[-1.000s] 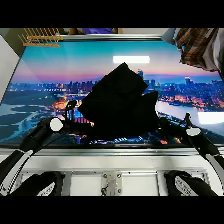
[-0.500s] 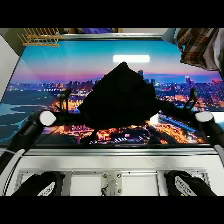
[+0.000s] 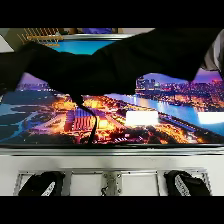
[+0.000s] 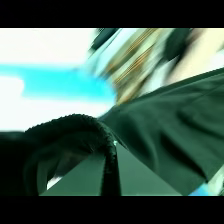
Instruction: Fold the clothes and pants, and hang the long-sleeved shirts on hangers.
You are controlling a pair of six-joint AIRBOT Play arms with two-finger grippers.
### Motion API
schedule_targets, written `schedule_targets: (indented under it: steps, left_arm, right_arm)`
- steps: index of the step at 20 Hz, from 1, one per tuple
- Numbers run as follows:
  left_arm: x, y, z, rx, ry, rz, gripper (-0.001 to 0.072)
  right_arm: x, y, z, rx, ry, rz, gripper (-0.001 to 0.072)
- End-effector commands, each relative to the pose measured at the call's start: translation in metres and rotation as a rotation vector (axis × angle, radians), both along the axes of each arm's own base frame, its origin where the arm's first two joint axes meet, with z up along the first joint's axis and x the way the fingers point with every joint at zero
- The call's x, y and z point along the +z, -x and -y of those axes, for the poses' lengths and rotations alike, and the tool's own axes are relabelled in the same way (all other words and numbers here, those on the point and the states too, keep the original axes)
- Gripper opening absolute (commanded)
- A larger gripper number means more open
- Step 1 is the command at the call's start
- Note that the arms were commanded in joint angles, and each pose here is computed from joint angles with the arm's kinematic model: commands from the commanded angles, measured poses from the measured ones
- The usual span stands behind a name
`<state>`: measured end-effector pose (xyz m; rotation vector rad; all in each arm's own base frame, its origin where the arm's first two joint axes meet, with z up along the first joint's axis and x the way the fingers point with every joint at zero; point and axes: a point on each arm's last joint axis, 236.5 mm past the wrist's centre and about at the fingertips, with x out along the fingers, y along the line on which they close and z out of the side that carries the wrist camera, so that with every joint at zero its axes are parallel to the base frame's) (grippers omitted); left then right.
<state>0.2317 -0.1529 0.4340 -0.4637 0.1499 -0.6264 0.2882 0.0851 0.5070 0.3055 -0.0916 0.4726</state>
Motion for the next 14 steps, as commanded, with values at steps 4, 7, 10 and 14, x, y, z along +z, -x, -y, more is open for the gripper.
schedule_targets:
  steps: [4,7,10,14]
  left_arm:
    - [0.065,0.062,-0.004,-0.07,0.109,0.186,0.0016]
    - [0.026,0.024,0.017,-0.089,0.035,0.037,0.0016]
    - [-0.061,-0.044,0.021,0.001,-0.117,-0.258,0.0016]
    - [-0.201,-0.118,0.007,0.142,-0.388,-0.652,0.0016]
  right_arm:
    - [0.1,0.087,-0.011,-0.025,0.009,0.314,0.0013]
    - [0.096,0.061,-0.01,0.017,-0.041,0.274,0.0013]
    - [0.061,-0.006,-0.009,0.073,-0.067,0.126,0.0013]
    - [-0.082,-0.146,-0.039,0.14,-0.011,-0.3,0.0012]
